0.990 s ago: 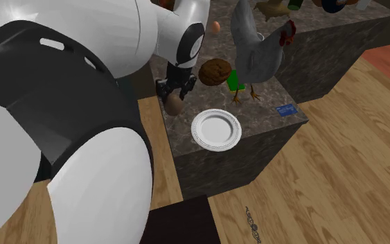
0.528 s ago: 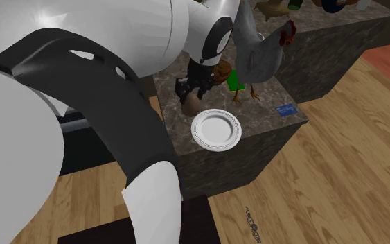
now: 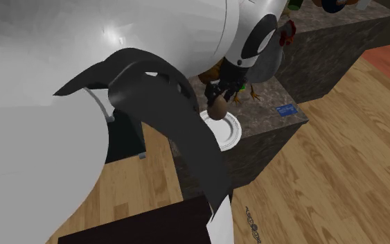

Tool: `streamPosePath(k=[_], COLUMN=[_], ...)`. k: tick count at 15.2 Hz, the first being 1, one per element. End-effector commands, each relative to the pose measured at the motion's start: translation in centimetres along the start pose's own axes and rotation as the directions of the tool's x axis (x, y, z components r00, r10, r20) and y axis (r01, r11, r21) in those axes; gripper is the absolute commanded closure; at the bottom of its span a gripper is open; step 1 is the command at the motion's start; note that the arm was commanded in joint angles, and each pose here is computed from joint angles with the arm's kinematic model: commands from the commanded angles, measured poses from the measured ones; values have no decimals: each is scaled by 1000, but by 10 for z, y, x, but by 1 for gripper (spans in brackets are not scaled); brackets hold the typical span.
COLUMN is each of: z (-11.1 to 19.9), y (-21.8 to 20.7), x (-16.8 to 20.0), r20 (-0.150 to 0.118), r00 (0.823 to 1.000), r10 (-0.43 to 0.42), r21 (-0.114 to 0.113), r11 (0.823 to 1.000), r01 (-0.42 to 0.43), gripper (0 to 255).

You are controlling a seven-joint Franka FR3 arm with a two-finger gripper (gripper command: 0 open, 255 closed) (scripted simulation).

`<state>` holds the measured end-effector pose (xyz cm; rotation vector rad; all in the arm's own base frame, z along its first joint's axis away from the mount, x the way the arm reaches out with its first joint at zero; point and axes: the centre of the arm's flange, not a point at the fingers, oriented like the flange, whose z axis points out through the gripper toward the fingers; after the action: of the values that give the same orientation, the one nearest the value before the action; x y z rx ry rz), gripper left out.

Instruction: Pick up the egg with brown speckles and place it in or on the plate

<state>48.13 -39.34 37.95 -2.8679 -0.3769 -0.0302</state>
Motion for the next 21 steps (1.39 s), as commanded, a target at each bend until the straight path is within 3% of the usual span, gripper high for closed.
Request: streamPosePath(k=[1, 16, 21], z=[5, 82, 85], y=[8, 27, 28], x=[-7, -12, -12], r20=[0, 0, 0], r00=[1000, 1000, 1000], r10=[-1, -1, -1], r21=[0, 0, 0], r11=[1000, 1000, 1000], r01=[1, 1, 1], gripper=[255, 255, 255])
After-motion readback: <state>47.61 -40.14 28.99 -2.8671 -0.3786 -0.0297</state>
